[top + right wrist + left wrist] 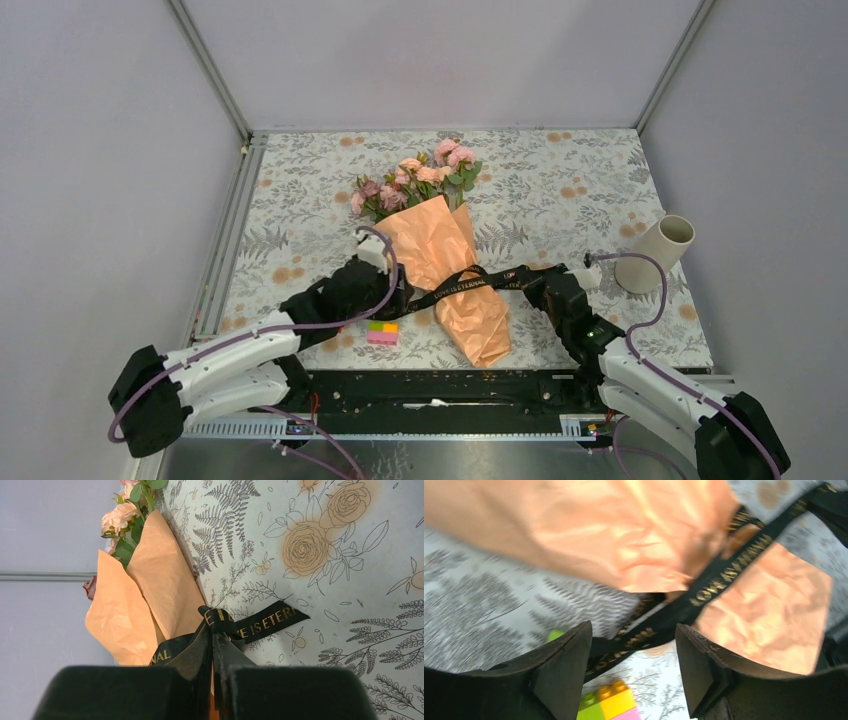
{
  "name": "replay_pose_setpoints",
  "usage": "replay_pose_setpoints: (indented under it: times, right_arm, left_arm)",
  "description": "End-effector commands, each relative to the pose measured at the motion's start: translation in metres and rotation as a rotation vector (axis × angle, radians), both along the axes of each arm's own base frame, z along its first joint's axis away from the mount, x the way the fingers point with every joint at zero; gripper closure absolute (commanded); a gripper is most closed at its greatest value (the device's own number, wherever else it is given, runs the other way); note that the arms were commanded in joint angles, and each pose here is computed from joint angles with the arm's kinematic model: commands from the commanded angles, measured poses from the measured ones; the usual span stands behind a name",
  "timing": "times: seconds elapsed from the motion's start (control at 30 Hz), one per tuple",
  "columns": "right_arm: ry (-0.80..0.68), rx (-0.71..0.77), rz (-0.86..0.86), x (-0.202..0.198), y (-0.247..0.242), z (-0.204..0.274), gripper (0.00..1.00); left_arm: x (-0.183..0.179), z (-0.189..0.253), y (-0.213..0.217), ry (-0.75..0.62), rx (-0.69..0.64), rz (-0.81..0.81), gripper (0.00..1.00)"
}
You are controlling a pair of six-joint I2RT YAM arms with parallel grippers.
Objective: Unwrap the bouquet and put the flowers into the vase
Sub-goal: Untie the ribbon from the wrapping paper.
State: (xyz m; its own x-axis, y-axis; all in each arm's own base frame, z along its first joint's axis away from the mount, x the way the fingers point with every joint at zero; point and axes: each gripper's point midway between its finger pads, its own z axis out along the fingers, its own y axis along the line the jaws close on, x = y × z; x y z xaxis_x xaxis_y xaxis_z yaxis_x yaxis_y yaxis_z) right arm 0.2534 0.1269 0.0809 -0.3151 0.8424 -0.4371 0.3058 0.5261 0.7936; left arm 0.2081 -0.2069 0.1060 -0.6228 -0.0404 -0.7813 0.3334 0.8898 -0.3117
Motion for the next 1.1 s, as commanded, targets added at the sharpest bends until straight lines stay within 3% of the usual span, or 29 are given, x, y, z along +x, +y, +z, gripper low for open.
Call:
replay_pose_setpoints:
  times: [0.0,0.2,0.63,0.73,0.8,0.93,1.07]
  right_arm:
    - [-0.017,0.01,-0.039,0.005,-0.005,0.004,1.0]
    - [-0.012,0.013,-0.036,0.004,-0.004,0.003,1.0]
    - [-0.011,0.015,-0.036,0.005,-0.003,0.005,1.0]
    - [-0.013,0.015,-0.039,0.005,-0.004,0.005,1.0]
    - [-0.016,0.013,-0.039,0.006,-0.004,0.006,1.0]
    - [-0.022,-0.001,-0.047,0.006,-0.007,0.006,1.0]
    - [-0.028,-0.04,-0.049,0.008,-0.01,0.007,1.0]
  left_arm:
    - [-0.013,0.029,-0.057,-0.108,-0.028,-0.26,0.35]
    - [-0.02,-0.001,-0.077,-0.074,0.077,-0.319,0.45]
    - [-0.013,-0.028,-0.074,-0.077,0.22,-0.233,0.65]
    - [-0.011,-0.032,-0.071,-0.073,0.243,-0.205,0.81]
    - [-0.01,-0.033,-0.068,-0.072,0.246,-0.186,0.9]
    - [-0.009,-0.03,-0.066,-0.072,0.228,-0.157,0.99]
    - [-0.012,-0.025,-0.065,-0.056,0.178,-0.132,1.0]
